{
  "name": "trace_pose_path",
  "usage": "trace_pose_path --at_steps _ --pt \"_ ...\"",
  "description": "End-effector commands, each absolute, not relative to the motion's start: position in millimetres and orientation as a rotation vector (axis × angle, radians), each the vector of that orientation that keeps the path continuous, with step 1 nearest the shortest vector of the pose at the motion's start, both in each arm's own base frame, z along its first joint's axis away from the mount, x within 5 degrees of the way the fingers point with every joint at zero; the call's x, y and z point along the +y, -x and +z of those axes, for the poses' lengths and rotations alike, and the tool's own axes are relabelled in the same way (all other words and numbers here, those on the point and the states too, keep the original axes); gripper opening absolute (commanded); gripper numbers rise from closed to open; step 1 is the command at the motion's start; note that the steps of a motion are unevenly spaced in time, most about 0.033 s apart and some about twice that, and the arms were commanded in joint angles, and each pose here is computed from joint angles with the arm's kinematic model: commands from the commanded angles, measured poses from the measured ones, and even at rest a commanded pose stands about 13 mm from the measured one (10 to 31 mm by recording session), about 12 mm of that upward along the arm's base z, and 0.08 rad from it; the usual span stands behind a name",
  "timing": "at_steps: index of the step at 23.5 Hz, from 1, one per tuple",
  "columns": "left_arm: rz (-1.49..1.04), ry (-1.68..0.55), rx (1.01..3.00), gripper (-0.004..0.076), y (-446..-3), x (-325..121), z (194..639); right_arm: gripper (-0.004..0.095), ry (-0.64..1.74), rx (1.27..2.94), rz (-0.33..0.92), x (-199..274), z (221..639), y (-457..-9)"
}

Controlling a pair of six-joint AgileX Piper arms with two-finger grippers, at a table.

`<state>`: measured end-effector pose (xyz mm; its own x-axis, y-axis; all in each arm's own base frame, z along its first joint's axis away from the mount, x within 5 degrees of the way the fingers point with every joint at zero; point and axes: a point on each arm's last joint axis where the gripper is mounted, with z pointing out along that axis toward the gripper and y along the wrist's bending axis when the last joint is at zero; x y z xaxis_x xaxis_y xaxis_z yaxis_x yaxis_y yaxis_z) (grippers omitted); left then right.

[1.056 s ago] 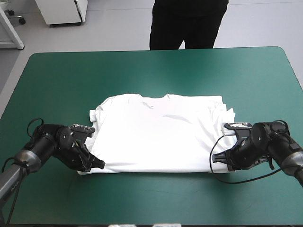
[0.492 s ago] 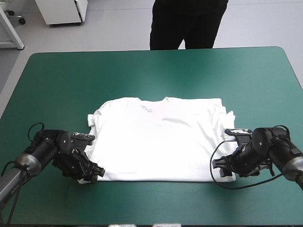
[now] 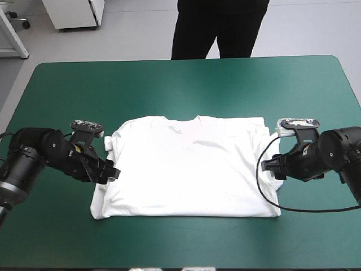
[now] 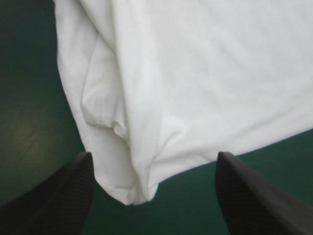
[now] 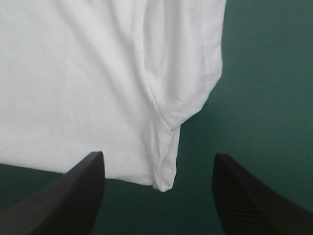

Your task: Fold the cloth

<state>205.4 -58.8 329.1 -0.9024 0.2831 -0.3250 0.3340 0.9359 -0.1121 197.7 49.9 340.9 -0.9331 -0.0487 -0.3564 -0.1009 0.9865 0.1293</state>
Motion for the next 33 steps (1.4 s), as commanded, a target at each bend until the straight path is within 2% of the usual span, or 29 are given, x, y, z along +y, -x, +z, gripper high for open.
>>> trace_pose_path --at_steps 1,3,6,11,17,24,33 --pt "-0.207 -0.444 2.719 0.0510 -201.1 -56.0 357.2 0.0590 0.068 2.668 0.164 44.8 366.4 -196.9" --pt "-0.147 -0.452 2.715 0.0510 -201.7 -52.3 360.6 0.0576 0.045 2.652 0.119 42.1 365.1 -202.8" --pt "-0.126 -0.456 2.724 0.0510 -201.1 -50.9 360.2 0.0518 -0.009 2.716 0.086 38.1 347.0 -226.0" --pt "-0.110 -0.457 2.722 0.0510 -201.5 -49.9 360.2 0.0513 -0.133 2.775 0.159 18.0 316.9 -262.7" --pt "-0.110 -0.455 2.714 0.0510 -202.2 -50.0 360.5 0.0513 -0.113 2.846 0.140 16.2 275.9 -296.8" --pt "-0.110 -0.429 2.715 0.0510 -202.6 -49.8 360.6 0.0513 -0.099 2.905 0.140 17.0 251.4 -310.4" --pt "-0.111 -0.421 2.709 0.0510 -203.2 -49.9 360.8 0.0508 -0.122 2.983 0.241 23.6 224.4 -321.0"
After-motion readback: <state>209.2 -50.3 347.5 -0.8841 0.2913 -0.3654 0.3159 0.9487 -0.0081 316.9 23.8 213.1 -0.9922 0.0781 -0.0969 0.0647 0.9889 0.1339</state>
